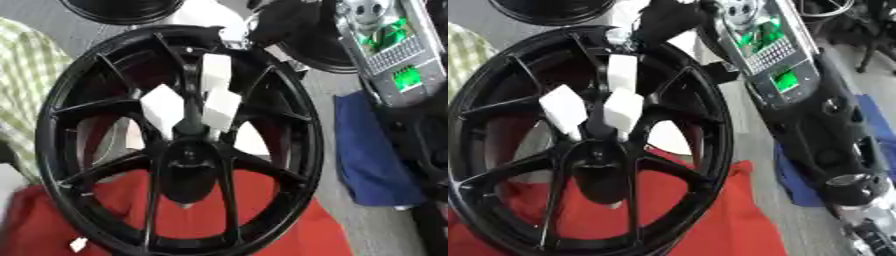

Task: Pull the pin out of the wheel hub.

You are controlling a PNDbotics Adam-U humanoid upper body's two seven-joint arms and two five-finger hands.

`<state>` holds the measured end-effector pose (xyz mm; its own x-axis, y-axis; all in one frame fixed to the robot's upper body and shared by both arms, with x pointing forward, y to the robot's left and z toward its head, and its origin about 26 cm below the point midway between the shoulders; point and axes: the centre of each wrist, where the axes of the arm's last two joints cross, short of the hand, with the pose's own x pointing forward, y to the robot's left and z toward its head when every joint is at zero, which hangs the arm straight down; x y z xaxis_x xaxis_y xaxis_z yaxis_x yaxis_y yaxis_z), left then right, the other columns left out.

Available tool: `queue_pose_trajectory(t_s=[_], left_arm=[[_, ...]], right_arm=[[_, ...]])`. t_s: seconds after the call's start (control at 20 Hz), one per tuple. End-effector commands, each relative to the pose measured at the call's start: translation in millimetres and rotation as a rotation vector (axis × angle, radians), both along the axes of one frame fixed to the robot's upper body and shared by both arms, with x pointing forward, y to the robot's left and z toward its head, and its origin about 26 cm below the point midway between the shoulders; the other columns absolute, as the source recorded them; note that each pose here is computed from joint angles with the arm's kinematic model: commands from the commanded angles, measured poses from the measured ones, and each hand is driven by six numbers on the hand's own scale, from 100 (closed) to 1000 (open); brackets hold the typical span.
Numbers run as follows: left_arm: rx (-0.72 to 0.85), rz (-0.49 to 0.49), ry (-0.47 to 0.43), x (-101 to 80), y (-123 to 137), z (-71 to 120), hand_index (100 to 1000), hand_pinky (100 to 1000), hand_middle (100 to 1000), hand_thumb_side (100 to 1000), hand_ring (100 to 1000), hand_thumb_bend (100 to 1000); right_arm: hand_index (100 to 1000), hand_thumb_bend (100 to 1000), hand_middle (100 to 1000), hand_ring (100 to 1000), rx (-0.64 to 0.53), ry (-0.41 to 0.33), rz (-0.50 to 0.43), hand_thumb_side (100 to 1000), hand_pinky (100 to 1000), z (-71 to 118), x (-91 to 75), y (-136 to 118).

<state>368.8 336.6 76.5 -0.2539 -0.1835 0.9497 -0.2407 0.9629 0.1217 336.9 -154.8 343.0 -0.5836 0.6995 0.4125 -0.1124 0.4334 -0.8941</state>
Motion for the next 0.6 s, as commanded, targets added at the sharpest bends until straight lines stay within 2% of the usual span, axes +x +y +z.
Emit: queue_pose_trajectory(t_s=[0.05,0.3,0.6], left_arm=[[0.017,-0.007,-0.026,2.1,2,10.2,725,524,613,890,641,111],[0.017,-0.014,-0.029,2.9,0,11.3,725,524,614,892,641,111],[0.018,-0.021,-0.033,3.8,-1,12.8,725,524,614,893,642,109]], right_arm=[[763,543,684,785,-0.016,-0.013,-0.018,279,701,4.3,-0.5,-5],[761,550,690,792,-0.022,0.037,-0.031,264,707,-8.4,15.7,-6],[761,546,691,794,-0.027,0.049,-0.036,253,712,-15.1,23.6,-6]])
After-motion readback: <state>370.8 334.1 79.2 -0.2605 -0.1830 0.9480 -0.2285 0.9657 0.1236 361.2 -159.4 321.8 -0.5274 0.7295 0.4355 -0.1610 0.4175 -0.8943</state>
